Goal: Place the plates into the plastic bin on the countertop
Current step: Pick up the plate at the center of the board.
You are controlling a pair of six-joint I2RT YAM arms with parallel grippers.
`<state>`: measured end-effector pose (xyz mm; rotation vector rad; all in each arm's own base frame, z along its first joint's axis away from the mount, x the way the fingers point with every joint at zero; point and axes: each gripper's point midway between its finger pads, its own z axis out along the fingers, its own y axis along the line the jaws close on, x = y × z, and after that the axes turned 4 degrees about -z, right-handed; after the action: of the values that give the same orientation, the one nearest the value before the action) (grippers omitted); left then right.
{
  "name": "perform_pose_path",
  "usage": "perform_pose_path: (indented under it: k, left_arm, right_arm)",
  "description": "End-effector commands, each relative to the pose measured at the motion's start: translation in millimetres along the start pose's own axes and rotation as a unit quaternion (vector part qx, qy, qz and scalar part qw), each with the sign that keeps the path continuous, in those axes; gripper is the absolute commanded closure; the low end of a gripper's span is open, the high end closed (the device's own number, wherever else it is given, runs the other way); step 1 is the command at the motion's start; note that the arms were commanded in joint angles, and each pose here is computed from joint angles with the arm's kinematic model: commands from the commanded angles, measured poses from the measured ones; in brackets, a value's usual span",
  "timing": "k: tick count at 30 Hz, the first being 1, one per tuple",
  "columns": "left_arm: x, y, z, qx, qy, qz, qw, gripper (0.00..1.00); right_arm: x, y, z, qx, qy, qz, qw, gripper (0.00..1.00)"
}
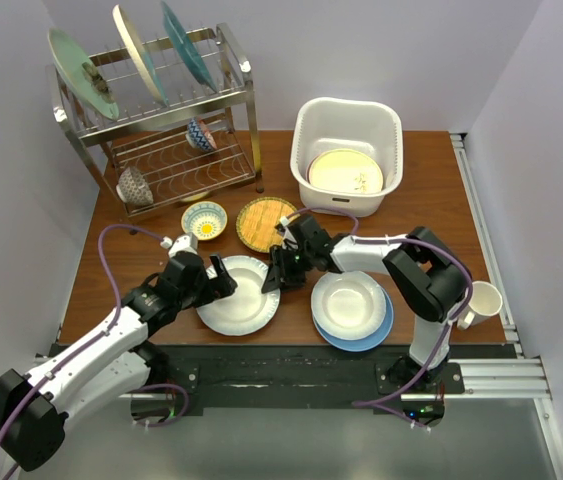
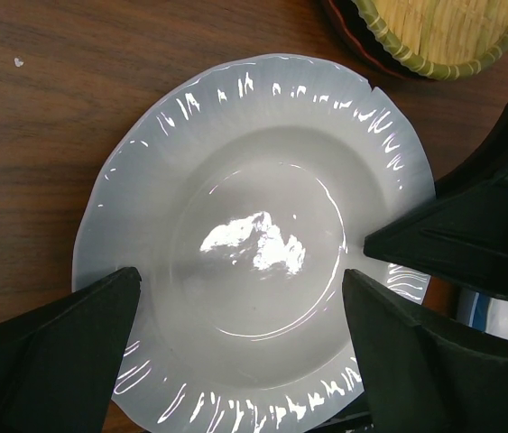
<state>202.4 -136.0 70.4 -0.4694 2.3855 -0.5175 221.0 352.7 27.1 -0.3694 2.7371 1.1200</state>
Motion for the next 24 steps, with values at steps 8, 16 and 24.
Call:
perform_pose_path:
  k: [8, 16, 24]
  left_arm:
    - [2.8, 6.1, -0.6, -0.013, 0.007, 0.012, 1.000, 0.01]
    - [0.7, 3.3, -1.2, -0.008, 0.004, 0.012, 1.000, 0.01]
    - [-3.6, -1.5, -4.3, 0.002, -0.004, 0.009, 1.000, 0.01]
  right_arm:
    - [2.3, 6.1, 8.4, -0.017, 0.007, 0.000, 1.000, 0.78]
    - [5.8, 6.2, 9.2, -0.018, 0.014, -0.001, 1.000, 0.80]
    - [15.3, 17.7, 19.5, -0.024, 0.029, -0.012, 0.999, 0.80]
